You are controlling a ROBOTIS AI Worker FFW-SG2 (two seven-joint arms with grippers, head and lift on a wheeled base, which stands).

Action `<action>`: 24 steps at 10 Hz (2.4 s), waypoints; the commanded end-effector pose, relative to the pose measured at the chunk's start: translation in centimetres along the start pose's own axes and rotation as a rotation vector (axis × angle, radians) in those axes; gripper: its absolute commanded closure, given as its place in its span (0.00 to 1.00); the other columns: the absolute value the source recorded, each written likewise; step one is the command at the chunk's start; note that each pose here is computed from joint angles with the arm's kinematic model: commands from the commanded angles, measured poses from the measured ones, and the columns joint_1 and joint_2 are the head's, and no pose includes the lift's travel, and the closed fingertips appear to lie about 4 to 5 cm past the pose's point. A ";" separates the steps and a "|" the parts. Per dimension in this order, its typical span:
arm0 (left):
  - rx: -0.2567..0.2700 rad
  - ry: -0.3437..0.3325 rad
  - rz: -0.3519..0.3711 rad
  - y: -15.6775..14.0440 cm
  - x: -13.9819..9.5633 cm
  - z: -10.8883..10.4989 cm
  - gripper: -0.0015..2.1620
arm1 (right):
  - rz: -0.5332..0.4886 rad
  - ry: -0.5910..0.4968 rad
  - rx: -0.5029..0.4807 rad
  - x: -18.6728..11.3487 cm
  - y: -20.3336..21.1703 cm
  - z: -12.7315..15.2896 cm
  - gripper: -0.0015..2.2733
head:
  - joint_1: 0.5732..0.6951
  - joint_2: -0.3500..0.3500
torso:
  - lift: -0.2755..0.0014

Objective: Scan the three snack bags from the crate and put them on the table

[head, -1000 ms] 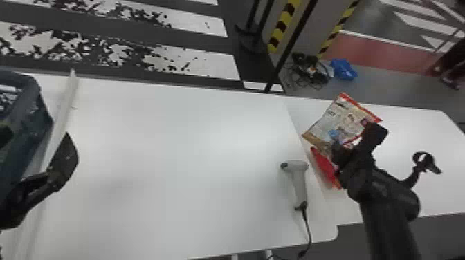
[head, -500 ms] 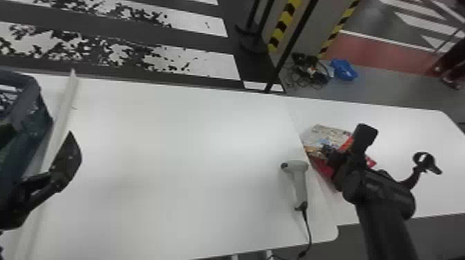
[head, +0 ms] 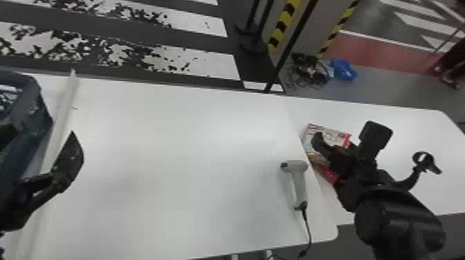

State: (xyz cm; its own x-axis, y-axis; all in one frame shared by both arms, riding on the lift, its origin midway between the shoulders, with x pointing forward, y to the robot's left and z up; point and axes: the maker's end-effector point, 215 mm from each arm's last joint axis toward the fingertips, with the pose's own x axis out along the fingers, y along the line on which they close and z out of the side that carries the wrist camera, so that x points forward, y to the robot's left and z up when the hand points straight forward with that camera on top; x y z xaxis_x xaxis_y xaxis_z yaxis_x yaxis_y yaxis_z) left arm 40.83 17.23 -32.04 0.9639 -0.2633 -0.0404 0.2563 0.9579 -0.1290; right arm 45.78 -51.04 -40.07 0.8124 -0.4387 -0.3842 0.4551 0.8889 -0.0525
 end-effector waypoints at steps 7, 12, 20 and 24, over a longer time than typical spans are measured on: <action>0.001 0.027 0.036 1.0 -2.1 0.3 0.01 | 0.447 -0.224 0.008 -18.5 24.9 1.7 0.04 | 1.00 0.33 | 0.66; 0.004 0.068 0.084 3.0 -4.5 2.2 0.01 | 0.519 -0.346 0.031 -22.6 28.7 2.2 0.04 | 1.00 0.57 | 0.66; -0.100 0.396 0.237 18.6 2.1 1.7 0.08 | 0.510 -0.314 -0.105 -22.2 27.6 -2.3 0.04 | 1.00 0.79 | 0.66; -0.078 0.520 0.233 22.7 3.6 -1.0 0.08 | 0.519 -0.308 -0.130 -21.8 28.2 -3.0 0.04 | 1.00 0.86 | 0.66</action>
State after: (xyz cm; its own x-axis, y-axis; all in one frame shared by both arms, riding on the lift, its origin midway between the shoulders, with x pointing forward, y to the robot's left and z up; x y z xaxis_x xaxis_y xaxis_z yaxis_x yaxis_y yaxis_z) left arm 49.95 37.38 -35.63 0.8360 -0.0955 -0.5403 0.0188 0.9891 -0.1458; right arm 39.69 -16.20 -35.93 0.9929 0.0520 -0.1067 -0.0575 0.9971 -0.0491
